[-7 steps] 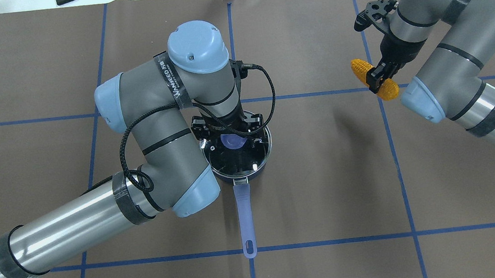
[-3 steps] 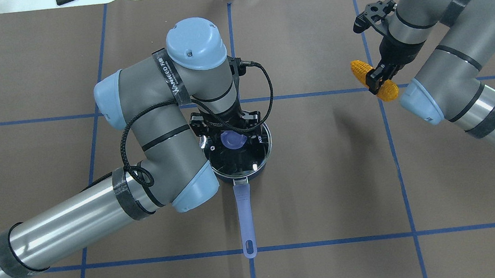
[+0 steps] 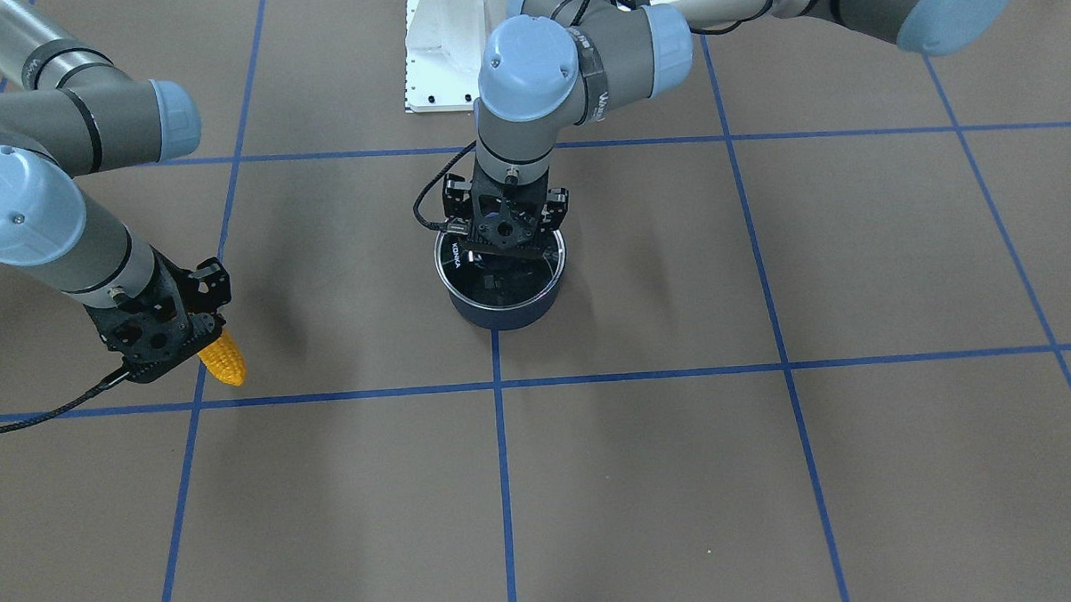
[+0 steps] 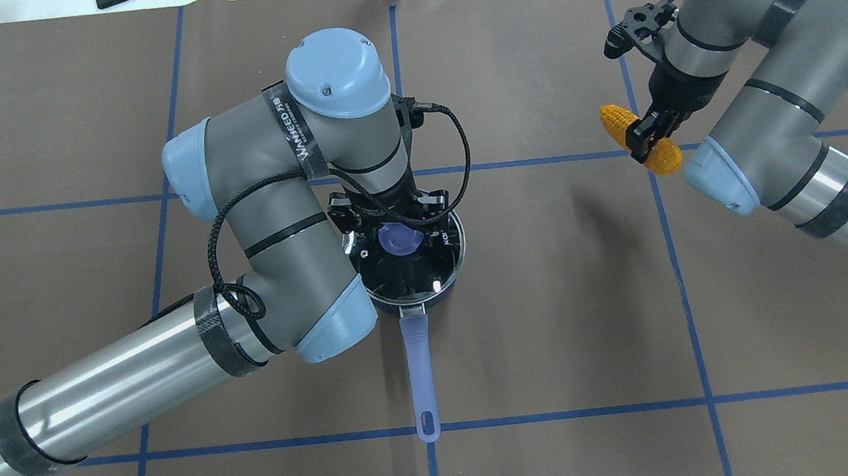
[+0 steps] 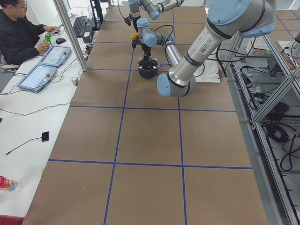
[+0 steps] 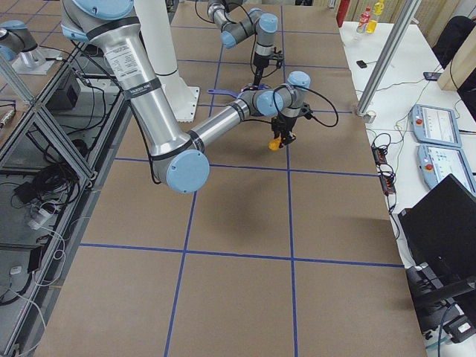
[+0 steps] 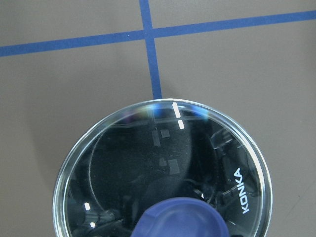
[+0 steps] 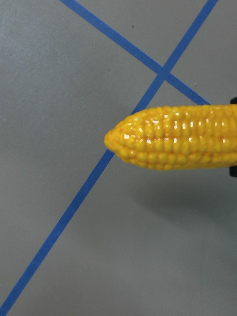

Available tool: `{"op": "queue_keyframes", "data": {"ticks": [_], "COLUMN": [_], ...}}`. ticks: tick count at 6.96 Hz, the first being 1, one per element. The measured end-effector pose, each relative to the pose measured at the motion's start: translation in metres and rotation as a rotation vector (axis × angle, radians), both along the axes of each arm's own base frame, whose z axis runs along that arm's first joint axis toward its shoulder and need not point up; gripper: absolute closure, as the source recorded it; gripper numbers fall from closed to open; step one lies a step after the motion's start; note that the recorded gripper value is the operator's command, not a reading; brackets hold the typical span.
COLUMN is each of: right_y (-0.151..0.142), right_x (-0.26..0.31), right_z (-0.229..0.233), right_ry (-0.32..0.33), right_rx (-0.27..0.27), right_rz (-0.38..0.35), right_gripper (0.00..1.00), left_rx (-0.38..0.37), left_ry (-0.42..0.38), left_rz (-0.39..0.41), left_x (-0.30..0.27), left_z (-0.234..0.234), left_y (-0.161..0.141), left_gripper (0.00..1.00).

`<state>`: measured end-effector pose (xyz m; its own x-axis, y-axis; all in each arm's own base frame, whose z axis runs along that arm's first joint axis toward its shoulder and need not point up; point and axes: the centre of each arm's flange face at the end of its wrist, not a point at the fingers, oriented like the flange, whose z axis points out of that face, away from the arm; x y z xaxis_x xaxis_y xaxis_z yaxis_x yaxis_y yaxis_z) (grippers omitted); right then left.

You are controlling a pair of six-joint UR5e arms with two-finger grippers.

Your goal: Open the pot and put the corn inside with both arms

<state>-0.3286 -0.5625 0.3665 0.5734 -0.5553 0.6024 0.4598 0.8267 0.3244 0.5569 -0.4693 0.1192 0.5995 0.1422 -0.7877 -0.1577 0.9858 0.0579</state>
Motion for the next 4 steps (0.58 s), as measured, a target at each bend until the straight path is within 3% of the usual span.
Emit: {"op": "queue_keyframes", "data": {"ticks": [3,4], "right_y": [0.0001,-0.0002], "right_x": [-0.0001,-0.0003], "right_z": [0.0005,0.0011], "right_ry": [0.002,0.003], "right_rx": [0.001,0.0], "right_rz": [0.0,0.0], "right_gripper": [0.69,0.69], "left_rx": [0.004,0.005], "left_ry": [0.006,0.006], "left_rz": [0.002,0.002], "left_x": [0.002,0.0022], "left_z": [0.0007,0.0009], "left_y": [-0.001,-0.0012], "left_gripper": [0.21,0.26]}}
